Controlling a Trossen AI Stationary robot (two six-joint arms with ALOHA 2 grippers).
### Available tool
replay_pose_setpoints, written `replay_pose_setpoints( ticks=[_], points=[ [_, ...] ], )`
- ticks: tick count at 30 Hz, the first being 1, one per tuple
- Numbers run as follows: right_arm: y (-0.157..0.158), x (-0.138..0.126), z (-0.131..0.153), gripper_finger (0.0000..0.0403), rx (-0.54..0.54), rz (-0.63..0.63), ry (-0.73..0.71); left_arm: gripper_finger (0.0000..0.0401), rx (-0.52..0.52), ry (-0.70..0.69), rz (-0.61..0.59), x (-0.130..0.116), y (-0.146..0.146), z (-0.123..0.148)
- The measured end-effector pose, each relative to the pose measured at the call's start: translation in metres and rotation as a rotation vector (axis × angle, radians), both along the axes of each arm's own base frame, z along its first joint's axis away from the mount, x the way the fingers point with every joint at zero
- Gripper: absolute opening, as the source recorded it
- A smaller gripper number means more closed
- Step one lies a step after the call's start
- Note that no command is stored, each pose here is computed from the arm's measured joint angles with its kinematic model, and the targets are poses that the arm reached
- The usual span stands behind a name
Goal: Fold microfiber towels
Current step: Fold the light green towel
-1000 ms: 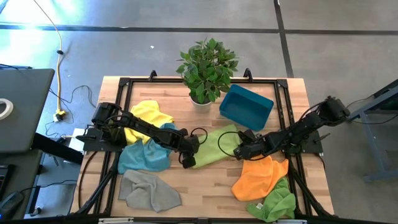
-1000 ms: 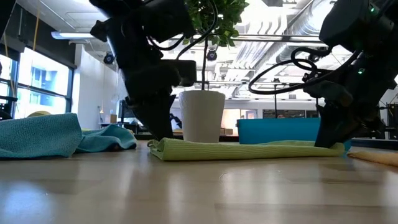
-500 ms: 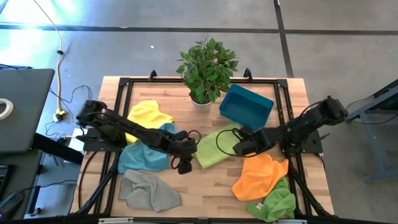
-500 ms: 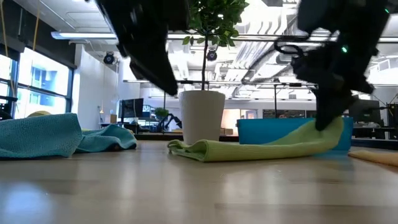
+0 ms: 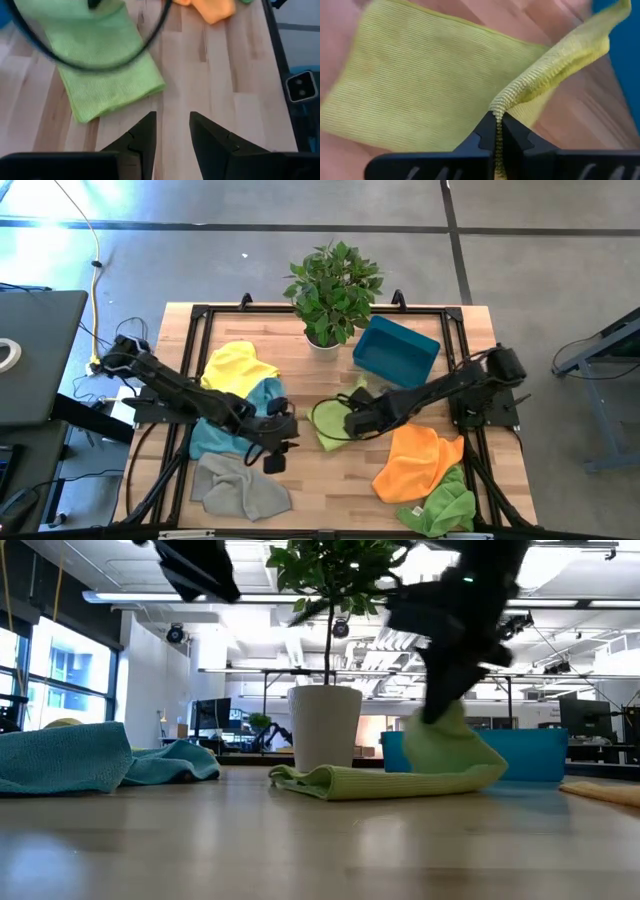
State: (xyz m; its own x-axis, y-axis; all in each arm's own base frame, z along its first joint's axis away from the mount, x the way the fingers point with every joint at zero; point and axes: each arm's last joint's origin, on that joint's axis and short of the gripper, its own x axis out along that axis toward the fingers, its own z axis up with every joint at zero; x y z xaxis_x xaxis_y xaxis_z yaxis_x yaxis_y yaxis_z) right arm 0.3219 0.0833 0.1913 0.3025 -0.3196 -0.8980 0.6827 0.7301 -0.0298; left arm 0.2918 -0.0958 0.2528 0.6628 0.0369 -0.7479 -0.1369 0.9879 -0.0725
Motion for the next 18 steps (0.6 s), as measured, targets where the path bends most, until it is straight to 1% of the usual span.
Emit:
replay_pose_setpoints(
  ticks=[3,8,13,18],
  points=[
    [0.007,0.020,-0.001,0.0000,0.015,0.027,0.004,0.0107,0.027,0.003,-0.010,-0.013,-0.004,0.009],
    [0.024,0.044,0.000,0.0000,0.037,0.059,-0.011,0.0107,0.057,-0.015,-0.016,-0.031,-0.010,0.022],
    [0.040,0.056,0.006,0.0000,0.041,0.082,-0.041,0.0107,0.092,-0.031,-0.017,-0.048,-0.014,0.033],
    [0.049,0.064,0.017,0.0000,0.037,0.088,-0.106,0.0107,0.116,-0.043,-0.024,-0.061,-0.017,0.040]
  ],
)
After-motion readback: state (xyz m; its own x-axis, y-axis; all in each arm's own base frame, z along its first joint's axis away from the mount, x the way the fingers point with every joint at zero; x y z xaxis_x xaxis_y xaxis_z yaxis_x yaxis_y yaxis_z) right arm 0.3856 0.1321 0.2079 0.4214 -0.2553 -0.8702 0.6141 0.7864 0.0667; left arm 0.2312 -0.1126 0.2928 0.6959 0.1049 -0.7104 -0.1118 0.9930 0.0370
